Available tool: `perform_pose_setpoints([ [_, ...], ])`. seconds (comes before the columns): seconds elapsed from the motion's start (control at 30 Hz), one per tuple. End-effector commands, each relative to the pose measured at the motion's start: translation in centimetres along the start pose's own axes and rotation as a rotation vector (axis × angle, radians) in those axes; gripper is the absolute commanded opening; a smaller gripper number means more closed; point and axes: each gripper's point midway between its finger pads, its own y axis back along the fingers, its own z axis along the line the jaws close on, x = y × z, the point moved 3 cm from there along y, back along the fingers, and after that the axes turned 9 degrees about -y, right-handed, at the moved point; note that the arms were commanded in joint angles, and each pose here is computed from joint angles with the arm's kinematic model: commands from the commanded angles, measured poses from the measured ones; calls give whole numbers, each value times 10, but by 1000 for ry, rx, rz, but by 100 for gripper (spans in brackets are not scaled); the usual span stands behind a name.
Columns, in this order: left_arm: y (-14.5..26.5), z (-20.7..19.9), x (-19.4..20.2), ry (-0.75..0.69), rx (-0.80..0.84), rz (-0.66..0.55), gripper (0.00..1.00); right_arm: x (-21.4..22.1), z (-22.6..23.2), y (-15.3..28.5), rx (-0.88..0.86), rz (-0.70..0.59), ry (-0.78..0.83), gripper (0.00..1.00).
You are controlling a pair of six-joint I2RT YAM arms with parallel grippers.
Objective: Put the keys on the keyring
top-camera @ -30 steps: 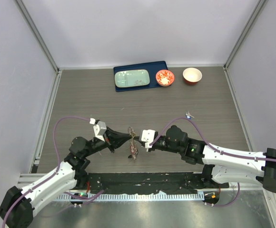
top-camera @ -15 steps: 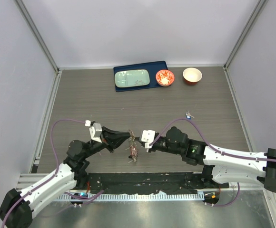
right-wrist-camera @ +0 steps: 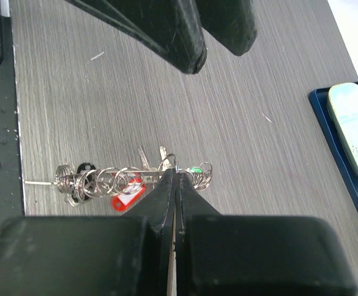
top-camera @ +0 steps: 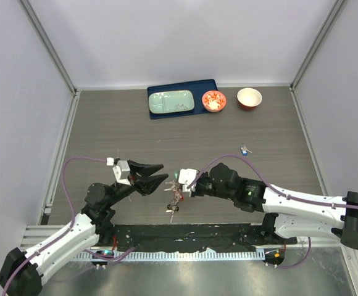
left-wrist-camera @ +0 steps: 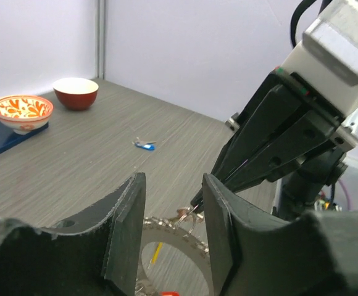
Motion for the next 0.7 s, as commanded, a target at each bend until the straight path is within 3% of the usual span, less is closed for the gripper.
perform_pose_setpoints([
  [0.0,-1,6,12,-102,6,32,47,-36,-19,5,71,-56,42,1],
  [0.27,1,0,47,-353,184,110,52,-31,-18,3,42,34,73,1],
  [0.43,-12,-4,50,-390,310,154,47,-31,-17,2,28,55,79,1],
  [0.67,-25,-3,51,-398,357,158,41,-30,-16,-1,15,64,78,1],
])
